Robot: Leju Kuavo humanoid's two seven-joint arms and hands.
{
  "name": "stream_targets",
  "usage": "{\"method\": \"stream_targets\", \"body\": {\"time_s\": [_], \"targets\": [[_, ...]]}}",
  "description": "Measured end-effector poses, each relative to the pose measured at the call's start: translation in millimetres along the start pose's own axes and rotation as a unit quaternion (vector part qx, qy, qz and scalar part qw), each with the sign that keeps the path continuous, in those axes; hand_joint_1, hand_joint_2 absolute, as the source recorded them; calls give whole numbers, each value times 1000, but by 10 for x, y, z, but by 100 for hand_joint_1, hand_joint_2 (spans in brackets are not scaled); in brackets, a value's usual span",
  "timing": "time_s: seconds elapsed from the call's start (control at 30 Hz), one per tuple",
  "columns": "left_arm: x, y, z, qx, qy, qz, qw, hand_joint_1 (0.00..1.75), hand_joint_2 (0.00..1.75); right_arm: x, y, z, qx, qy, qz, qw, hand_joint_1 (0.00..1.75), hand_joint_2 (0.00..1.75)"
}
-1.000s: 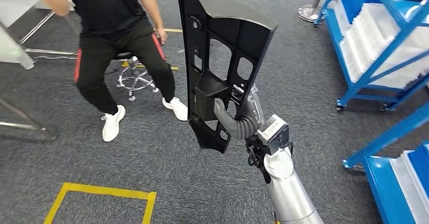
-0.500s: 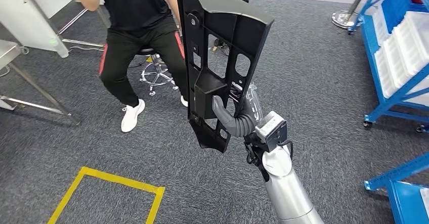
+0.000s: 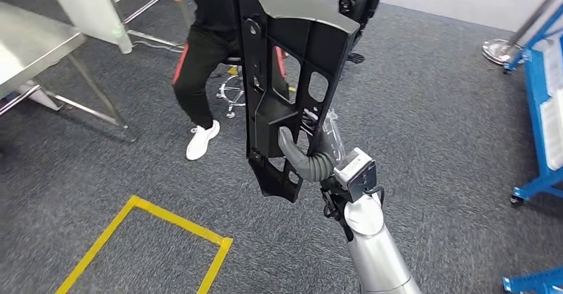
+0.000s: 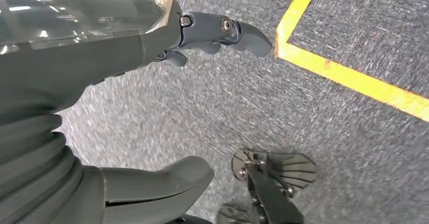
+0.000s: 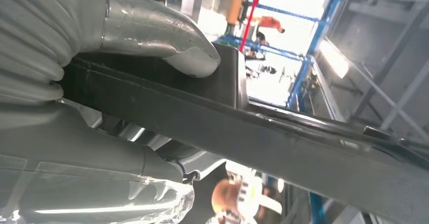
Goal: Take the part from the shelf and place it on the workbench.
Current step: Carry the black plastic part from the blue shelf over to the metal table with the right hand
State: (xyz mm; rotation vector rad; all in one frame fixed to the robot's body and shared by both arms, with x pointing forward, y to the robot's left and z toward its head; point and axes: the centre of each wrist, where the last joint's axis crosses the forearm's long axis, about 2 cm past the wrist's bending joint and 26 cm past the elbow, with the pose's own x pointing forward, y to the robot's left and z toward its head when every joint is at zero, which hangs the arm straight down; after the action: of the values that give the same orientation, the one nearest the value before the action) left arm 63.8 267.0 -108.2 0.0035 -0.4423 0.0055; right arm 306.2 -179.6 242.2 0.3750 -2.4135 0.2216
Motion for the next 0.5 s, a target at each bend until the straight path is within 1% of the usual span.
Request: {"method": "stream_targets", "body": {"time_s": [0.23, 0.4, 0.5], "targets": [[-10, -27, 4, 0, 1, -1, 1000, 0, 175, -5, -11, 18, 0, 2, 2, 1000, 175, 175], [-55, 2, 17, 11, 4, -7, 1000, 0, 175, -5, -5, 15, 3, -1, 1, 1000, 175, 175], [-44, 3, 14, 16, 1, -13, 1000, 0, 175, -6, -5, 15, 3, -1, 1, 1000, 175, 175]]}}
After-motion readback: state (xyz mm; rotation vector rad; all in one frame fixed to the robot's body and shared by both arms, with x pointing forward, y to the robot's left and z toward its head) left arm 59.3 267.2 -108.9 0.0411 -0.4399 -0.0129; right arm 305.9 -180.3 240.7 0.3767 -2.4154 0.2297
